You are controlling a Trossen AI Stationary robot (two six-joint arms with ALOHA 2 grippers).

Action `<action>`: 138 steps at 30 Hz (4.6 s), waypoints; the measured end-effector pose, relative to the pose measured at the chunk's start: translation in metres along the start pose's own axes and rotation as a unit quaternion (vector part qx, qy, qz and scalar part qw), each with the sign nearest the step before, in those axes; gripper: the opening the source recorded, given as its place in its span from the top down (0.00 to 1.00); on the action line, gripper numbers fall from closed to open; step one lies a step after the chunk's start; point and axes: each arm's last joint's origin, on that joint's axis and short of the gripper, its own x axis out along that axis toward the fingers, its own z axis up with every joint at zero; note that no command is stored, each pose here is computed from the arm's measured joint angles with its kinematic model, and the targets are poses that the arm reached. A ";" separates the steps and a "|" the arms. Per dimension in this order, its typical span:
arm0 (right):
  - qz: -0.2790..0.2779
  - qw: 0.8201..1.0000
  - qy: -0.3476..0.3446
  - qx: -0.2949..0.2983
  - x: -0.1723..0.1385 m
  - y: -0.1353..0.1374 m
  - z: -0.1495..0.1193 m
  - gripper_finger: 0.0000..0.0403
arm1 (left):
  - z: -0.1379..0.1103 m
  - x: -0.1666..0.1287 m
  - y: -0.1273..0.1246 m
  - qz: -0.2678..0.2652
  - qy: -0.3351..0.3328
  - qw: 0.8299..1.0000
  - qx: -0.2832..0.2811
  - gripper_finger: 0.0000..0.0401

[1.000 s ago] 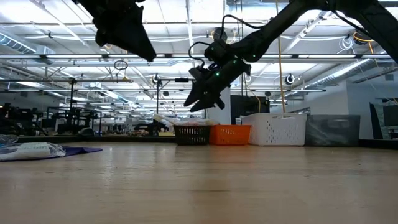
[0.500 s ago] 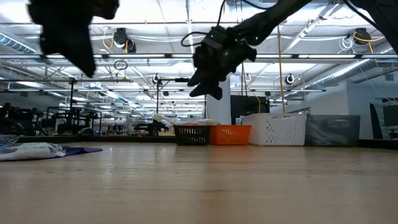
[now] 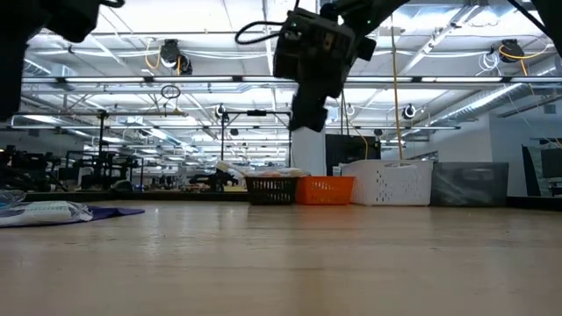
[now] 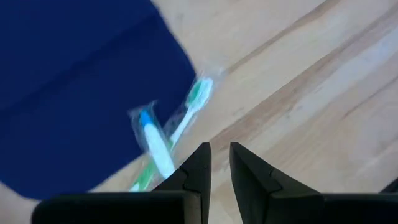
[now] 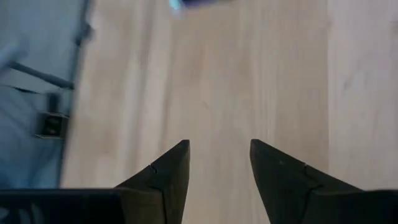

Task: Pick & Place Toothbrushes
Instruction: Put the blue toothbrush into the orange bin

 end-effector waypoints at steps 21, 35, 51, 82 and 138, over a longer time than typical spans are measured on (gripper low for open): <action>-0.088 0.995 -0.041 0.001 0.016 0.027 -0.075 0.60 | -0.022 0.044 0.003 0.146 0.053 0.985 -0.076 0.85; -0.068 0.986 -0.149 0.005 0.000 0.034 -0.122 0.60 | -0.013 0.053 0.001 0.156 0.054 0.982 -0.093 0.59; -0.057 0.981 -0.184 0.008 0.004 0.031 -0.139 0.60 | -0.014 0.053 0.000 0.150 0.056 0.980 -0.119 0.60; -0.040 0.979 -0.199 -0.024 0.008 0.042 -0.136 0.60 | -0.006 0.060 0.000 0.171 0.086 0.977 -0.097 0.99; -0.113 0.892 -0.419 -0.129 -0.015 0.055 -0.102 0.60 | 0.180 -0.022 -0.079 -0.113 -0.509 0.817 0.247 1.00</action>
